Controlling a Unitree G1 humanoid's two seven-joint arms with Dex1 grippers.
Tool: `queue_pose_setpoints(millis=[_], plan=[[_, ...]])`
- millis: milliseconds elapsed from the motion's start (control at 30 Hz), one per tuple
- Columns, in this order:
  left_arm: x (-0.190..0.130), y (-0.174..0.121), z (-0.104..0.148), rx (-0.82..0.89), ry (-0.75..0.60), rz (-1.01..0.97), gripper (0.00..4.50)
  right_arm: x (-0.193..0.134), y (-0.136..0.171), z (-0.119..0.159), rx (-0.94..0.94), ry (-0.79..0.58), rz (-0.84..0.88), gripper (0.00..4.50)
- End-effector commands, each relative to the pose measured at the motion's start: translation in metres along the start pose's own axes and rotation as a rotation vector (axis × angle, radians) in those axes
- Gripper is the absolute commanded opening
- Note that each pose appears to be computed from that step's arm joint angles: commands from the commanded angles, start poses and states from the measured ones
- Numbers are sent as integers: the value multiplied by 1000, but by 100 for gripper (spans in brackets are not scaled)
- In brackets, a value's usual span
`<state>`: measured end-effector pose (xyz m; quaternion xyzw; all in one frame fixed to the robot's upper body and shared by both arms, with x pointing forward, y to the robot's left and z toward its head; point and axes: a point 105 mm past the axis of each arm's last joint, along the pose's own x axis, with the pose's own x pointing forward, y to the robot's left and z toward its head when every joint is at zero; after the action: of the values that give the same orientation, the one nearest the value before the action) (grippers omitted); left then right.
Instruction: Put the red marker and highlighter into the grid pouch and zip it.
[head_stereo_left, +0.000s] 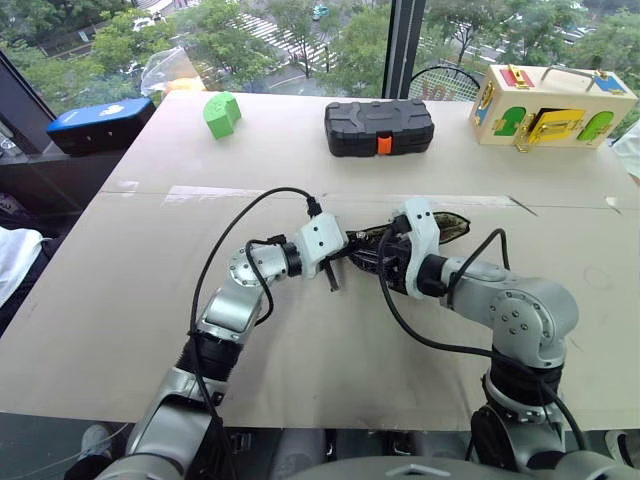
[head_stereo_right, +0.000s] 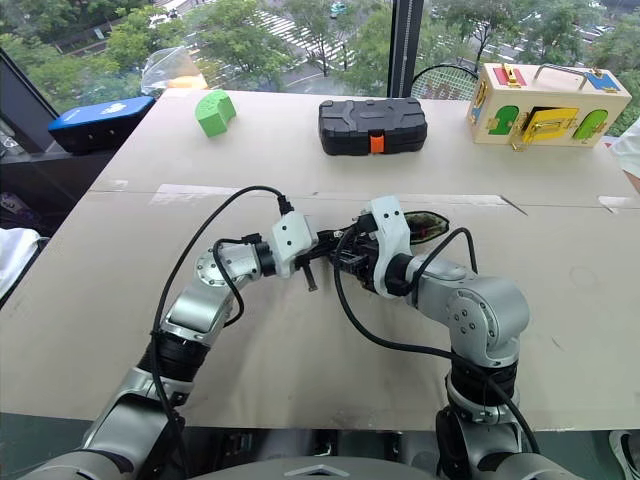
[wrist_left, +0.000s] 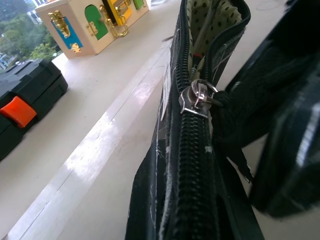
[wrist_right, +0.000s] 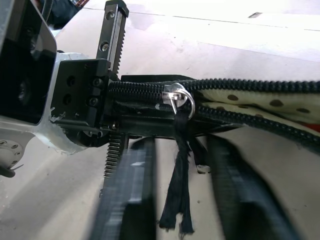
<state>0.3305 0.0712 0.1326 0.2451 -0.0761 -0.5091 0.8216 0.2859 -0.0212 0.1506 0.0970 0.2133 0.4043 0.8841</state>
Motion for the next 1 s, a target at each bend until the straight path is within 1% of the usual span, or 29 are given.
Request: queue_pose_setpoints(millis=[33, 200, 433, 633, 733, 833, 867, 900, 933, 967, 1000], plan=[[2, -3, 12, 51, -36, -12, 0, -4, 6, 18, -40, -81, 16, 13], [4, 0, 10, 56, -28, -2, 0, -12, 6, 20, -26, -110, 7, 13], [6, 3, 7, 42, -20, 16, 0, -30, -4, 22, -5, -159, -76, 13], [9, 6, 7, 43, -23, 20, 0, -42, -14, 20, -23, -149, -134, 13], [10, 6, 7, 43, -24, 21, 0, -44, -9, 19, -73, -128, -103, 13], [11, 7, 7, 40, -25, 21, 0, -41, -2, 18, -105, -120, -69, 85], [11, 7, 7, 39, -25, 21, 0, -40, 0, 16, -115, -112, -69, 141], [11, 6, 7, 38, -25, 21, 0, -38, 0, 15, -118, -109, -71, 181], [11, 6, 7, 36, -25, 20, 0, -37, -1, 15, -115, -109, -77, 253], [11, 6, 7, 35, -25, 20, 0, -36, -1, 14, -113, -111, -81, 276], [11, 6, 6, 34, -24, 20, 0, -35, 0, 14, -118, -111, -75, 327]])
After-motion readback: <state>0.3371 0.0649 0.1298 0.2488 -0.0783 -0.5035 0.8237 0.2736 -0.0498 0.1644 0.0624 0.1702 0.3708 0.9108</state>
